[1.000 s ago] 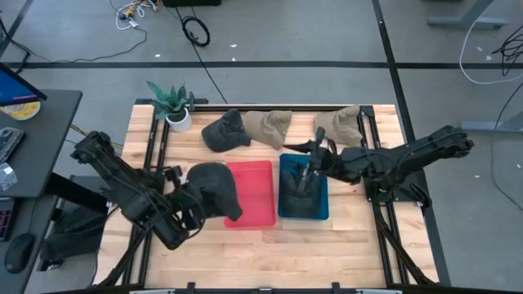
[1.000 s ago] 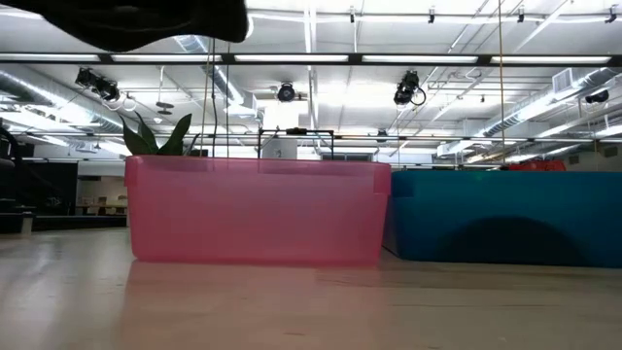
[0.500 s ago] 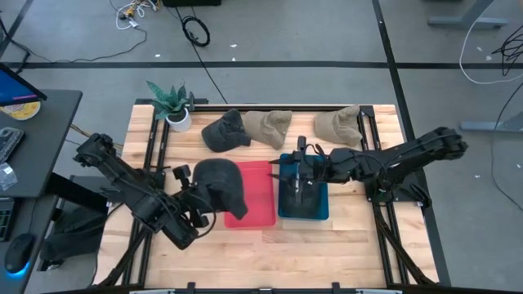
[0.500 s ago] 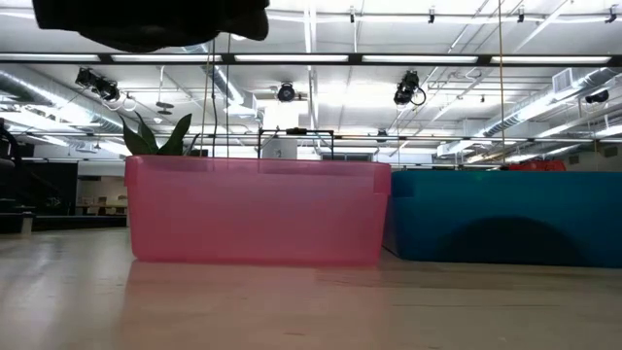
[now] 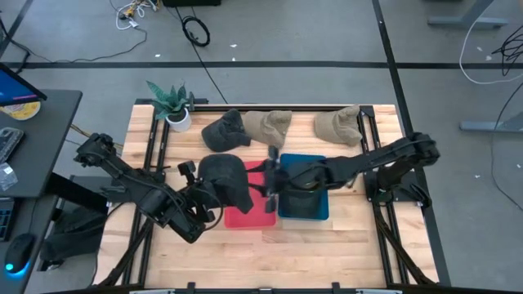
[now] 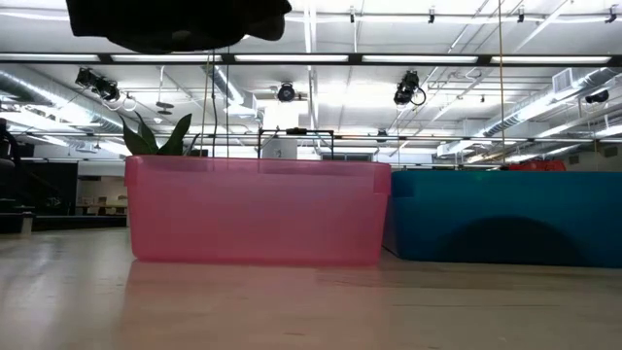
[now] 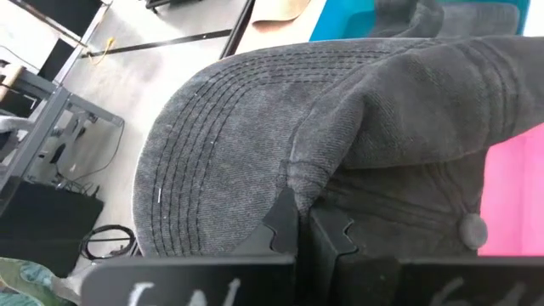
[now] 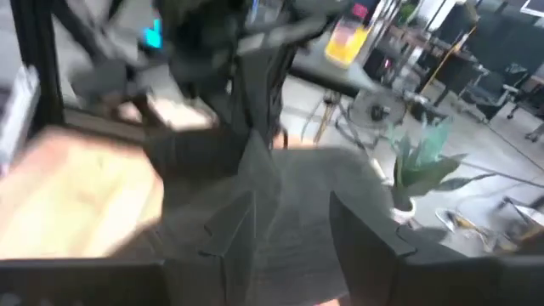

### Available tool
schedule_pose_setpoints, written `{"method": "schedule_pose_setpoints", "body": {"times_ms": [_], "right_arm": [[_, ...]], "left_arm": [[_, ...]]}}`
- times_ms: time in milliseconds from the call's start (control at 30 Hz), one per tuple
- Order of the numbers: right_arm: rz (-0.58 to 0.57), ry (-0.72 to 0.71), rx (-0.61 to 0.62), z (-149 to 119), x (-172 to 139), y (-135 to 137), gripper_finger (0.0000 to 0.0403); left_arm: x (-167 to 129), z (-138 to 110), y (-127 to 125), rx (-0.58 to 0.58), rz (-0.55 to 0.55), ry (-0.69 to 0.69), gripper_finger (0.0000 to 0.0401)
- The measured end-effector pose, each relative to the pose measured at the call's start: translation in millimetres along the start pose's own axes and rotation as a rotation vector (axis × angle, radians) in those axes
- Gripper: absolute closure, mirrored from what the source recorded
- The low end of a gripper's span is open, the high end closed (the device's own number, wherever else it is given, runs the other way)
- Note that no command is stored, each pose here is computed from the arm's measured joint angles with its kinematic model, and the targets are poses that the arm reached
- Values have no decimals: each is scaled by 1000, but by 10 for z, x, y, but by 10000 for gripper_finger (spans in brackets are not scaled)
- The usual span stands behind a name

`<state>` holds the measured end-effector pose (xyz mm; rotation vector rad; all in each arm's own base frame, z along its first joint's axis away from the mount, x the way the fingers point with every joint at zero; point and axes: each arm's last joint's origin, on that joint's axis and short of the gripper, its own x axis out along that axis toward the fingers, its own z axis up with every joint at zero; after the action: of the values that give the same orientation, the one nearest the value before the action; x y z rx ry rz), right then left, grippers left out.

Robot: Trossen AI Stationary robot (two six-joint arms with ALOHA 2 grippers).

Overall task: Pick & Place hat
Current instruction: Put the bottom black cap into the blue bin

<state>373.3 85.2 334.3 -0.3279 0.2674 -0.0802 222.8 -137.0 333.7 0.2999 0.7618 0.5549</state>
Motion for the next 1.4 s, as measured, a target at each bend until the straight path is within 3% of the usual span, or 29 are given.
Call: {"method": "schedule_pose_setpoints", "body": {"times_ms": [200, 567, 1000, 1200, 1400], "right_arm": [[-72, 50, -96, 168, 216, 164, 247], [-79, 16, -170, 131, 440, 380, 247], [-90, 42, -169, 88, 479, 315, 247], [-73, 65, -175, -60, 652, 284, 247], [-141, 106, -211, -141, 732, 226, 247]], "left_arm": [[10, 6, 5, -6, 2, 1, 398], [10, 14, -2, -22, -3, -4, 398], [12, 39, -7, -37, 18, -41, 398], [11, 72, -30, -45, 7, -66, 398], [14, 76, -41, -52, -14, -57, 398]]}}
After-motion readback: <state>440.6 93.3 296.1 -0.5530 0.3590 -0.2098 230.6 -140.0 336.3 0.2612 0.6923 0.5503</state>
